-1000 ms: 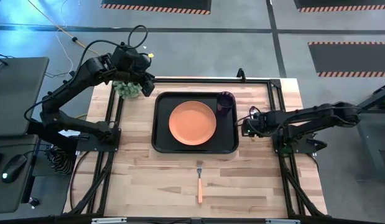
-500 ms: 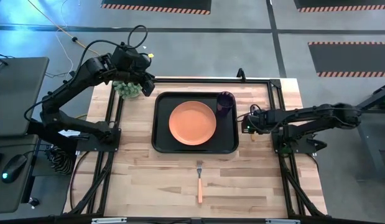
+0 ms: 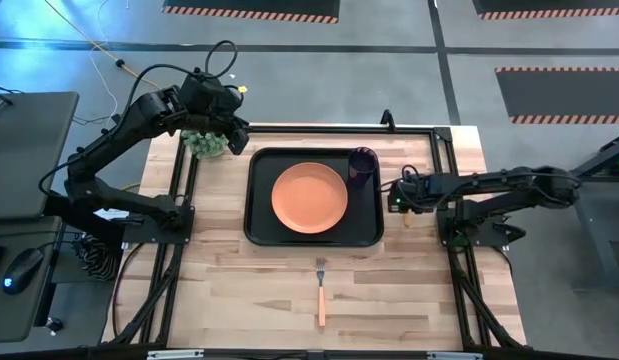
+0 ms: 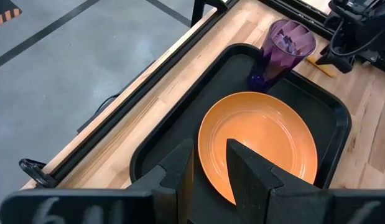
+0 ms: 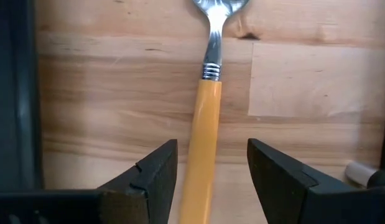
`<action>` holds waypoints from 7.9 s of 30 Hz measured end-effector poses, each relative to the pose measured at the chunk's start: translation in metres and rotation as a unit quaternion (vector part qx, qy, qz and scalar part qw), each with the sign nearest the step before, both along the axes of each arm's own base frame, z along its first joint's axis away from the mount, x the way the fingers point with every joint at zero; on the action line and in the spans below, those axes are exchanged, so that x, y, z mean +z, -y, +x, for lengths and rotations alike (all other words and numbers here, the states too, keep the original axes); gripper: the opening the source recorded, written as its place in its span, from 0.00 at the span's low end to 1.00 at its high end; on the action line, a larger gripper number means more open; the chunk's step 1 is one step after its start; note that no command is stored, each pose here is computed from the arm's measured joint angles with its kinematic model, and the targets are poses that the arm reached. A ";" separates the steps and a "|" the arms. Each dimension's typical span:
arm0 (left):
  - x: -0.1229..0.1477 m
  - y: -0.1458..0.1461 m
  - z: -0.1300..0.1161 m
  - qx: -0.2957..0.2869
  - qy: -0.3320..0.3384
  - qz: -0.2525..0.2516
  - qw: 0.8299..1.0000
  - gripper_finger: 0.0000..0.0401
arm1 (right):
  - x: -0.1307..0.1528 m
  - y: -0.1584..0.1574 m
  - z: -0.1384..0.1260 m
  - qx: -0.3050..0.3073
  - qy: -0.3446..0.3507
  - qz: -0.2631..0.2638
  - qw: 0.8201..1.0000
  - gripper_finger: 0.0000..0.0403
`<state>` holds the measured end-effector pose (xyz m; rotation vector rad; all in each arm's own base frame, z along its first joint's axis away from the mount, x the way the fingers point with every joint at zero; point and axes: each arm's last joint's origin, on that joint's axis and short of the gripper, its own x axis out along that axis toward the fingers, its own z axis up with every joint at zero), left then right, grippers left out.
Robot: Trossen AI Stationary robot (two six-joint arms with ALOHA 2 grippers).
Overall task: Pick and place plate/cup/fork/spoon on tray
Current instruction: Put the yellow spoon to the left side of the orange plate on the black serving tray
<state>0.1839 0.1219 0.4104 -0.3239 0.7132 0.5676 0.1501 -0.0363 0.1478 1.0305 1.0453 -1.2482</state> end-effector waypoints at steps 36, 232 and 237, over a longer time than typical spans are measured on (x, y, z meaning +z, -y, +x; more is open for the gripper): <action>0.000 0.000 0.000 0.002 0.001 -0.002 1.000 0.22 | -0.018 0.000 0.015 0.000 -0.024 0.056 0.998 0.08; -0.035 0.038 0.103 0.058 0.098 -0.232 0.966 0.45 | 0.182 -0.022 0.218 0.222 0.367 -0.153 0.890 0.07; -0.041 0.035 0.112 0.058 0.102 -0.232 0.966 0.45 | 0.182 -0.022 0.218 0.229 0.367 -0.150 0.889 0.07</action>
